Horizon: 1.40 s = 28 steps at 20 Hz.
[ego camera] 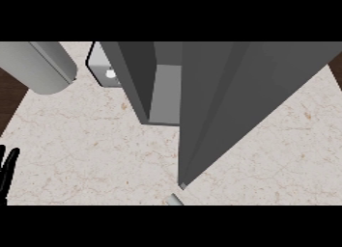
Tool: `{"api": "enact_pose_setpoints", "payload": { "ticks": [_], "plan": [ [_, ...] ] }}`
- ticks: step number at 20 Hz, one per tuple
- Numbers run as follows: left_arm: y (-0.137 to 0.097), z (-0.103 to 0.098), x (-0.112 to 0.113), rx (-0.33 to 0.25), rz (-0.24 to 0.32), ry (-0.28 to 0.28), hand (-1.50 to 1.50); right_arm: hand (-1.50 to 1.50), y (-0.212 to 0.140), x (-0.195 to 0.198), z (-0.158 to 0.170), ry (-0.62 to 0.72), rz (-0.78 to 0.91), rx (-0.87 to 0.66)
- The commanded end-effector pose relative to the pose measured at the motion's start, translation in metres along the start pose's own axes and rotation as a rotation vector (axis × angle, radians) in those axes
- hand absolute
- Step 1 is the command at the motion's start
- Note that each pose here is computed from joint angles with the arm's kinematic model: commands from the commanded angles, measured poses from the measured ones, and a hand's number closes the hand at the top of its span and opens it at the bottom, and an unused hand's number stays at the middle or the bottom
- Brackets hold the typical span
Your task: Pick up the wine, place it into the cabinet and close the cabinet
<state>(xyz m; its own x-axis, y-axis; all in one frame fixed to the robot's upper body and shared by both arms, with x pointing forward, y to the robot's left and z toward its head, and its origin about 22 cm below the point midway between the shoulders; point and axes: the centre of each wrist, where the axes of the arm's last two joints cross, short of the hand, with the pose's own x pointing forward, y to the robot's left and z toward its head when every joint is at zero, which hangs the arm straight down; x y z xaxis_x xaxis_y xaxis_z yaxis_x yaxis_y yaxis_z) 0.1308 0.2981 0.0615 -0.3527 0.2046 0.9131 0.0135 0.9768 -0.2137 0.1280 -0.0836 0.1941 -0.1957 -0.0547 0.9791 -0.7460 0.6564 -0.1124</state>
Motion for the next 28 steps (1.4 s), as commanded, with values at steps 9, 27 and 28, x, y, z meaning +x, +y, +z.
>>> {"api": "enact_pose_setpoints", "payload": {
  "ticks": [9, 27, 28],
  "plan": [
    [0.034, -0.014, 0.029, -0.047, 0.020, -0.029, -1.50, 1.50, 0.002, 0.031, -0.130, 0.018, 0.017, -0.025],
    [0.072, -0.024, 0.047, -0.046, 0.020, -0.044, -1.50, 1.50, -0.082, 0.000, -0.243, 0.304, -0.228, 0.236],
    [0.073, -0.035, 0.052, -0.038, 0.001, -0.051, -1.50, 1.50, -0.090, 0.014, -0.250, 0.269, -0.222, 0.231]
  ]
}}
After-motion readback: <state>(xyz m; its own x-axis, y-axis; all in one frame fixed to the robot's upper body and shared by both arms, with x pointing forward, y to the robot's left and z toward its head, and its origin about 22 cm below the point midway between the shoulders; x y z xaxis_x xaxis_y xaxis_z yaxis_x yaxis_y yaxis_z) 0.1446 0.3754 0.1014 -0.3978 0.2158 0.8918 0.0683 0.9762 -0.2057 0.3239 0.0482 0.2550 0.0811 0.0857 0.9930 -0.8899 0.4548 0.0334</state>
